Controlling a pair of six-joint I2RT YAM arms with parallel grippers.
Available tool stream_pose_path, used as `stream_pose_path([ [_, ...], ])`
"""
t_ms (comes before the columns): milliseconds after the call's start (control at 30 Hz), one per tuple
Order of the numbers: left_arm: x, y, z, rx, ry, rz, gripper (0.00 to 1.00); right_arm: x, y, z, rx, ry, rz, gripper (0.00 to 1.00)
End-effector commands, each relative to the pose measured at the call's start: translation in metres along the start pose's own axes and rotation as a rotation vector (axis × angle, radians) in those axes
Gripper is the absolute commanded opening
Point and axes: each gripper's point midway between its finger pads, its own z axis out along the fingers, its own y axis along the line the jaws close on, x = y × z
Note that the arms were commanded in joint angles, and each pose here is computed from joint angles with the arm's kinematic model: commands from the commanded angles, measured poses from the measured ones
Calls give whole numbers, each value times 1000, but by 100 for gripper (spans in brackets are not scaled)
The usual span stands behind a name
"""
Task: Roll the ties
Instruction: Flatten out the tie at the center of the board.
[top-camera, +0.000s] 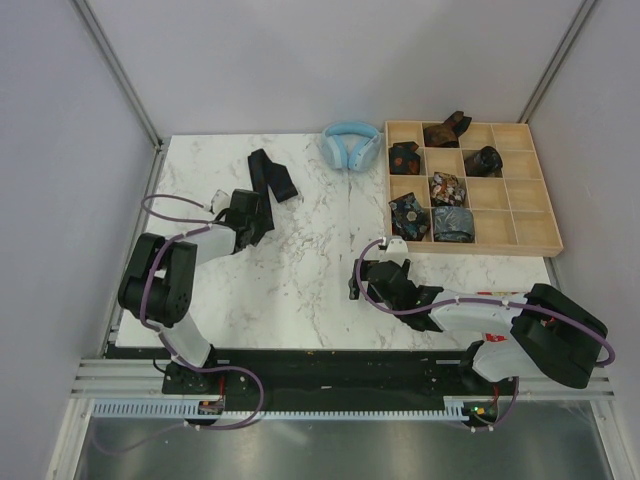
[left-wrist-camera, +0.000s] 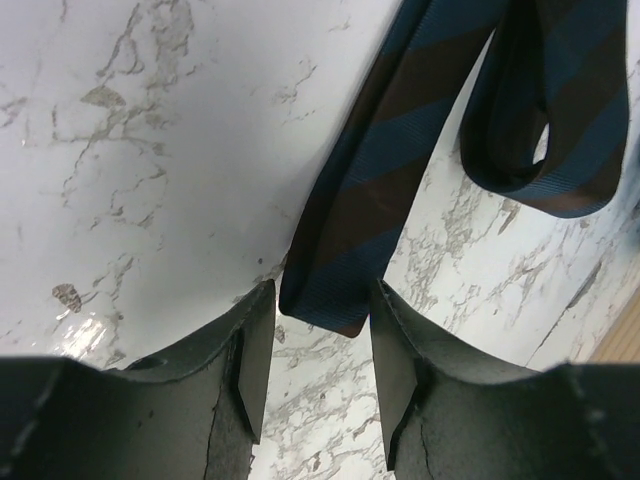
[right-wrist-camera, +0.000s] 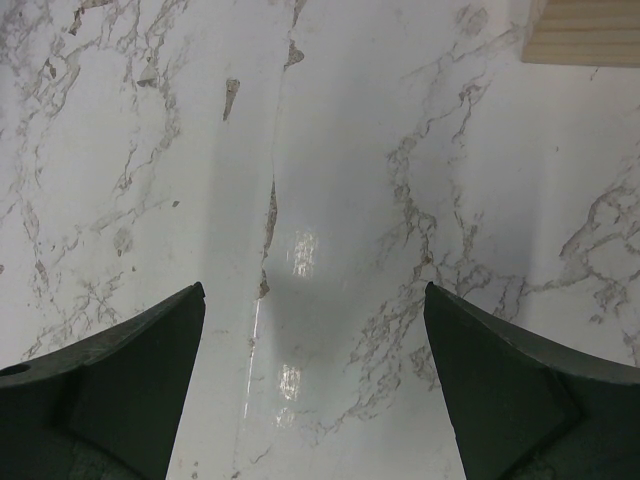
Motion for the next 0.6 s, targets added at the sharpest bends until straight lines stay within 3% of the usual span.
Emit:
stream_pose_path([
  [0,-1,10,2,-71,-21,-44,49,-12,12,0,-34,-36,16,98],
  [167,4,21,5,-110,-11,-56,53,-12,12,0,-36,-36,17,98],
  [333,6,20,11,-115,-4,-56,51,-12,12,0,-39,-37,18,98],
  [433,5,18,14,-125,-9,-63,44,-12,12,-1,-41,-39,19,98],
  [567,3,16,17,-150,-4,-64,25,-12,12,-1,-39,-40,19,98],
])
